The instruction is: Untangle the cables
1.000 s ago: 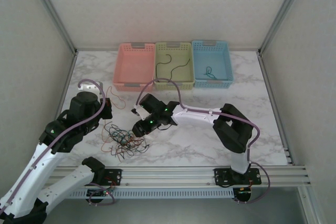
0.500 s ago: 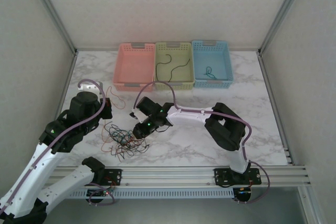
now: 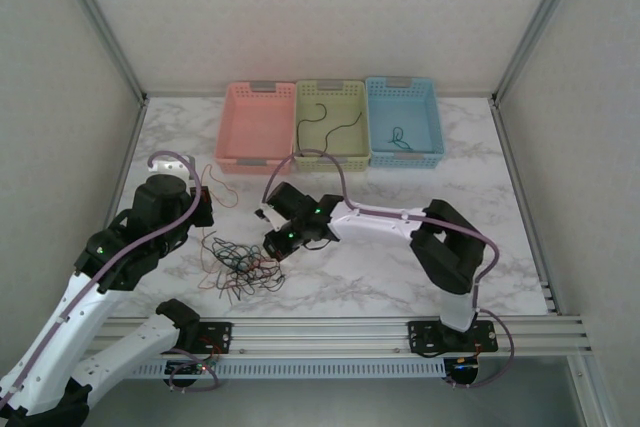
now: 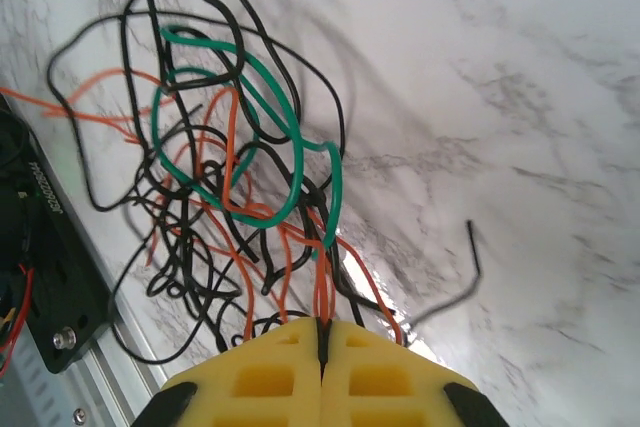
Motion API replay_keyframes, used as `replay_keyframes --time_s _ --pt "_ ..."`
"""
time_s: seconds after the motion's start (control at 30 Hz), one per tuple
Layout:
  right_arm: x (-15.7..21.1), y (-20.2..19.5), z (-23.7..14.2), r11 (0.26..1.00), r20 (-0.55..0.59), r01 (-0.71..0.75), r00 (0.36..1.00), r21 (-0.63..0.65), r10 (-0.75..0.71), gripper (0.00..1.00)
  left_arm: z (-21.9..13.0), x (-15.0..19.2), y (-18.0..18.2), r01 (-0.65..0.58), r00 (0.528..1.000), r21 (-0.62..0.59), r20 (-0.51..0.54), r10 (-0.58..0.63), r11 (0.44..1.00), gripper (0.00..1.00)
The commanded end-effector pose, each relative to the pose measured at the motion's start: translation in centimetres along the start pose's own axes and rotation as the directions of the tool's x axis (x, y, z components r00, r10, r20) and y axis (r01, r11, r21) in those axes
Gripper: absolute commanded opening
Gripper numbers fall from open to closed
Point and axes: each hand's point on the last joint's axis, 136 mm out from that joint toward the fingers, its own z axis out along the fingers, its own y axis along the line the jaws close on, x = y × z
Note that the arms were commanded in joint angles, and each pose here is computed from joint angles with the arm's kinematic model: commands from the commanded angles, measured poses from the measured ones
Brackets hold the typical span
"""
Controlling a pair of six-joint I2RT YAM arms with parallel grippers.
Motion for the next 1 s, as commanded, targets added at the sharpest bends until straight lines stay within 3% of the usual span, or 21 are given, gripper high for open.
replay_keyframes --time_s 0.0,0.6,0.97 --pt "-0.8 -1.1 -3.5 0.997 0.081 -0.001 0.997 0.077 -0.006 0.00 0.2 0.2 0.5 -0.003 1.000 -0.032 -0.007 0.003 0.999 0.00" --pt "0.1 -9.1 -19.3 0.941 0.419 -0.209 0.904 0.265 0.083 0.00 0.5 0.7 1.2 0.032 0.999 -0.070 -0.009 -0.033 0.997 0.00" --pt "1.4 -12.5 -25.5 0.880 0.540 -0.346 0.832 0.326 0.127 0.00 0.4 0.6 1.4 0.032 0.999 -0.080 -0.003 -0.033 0.996 0.00"
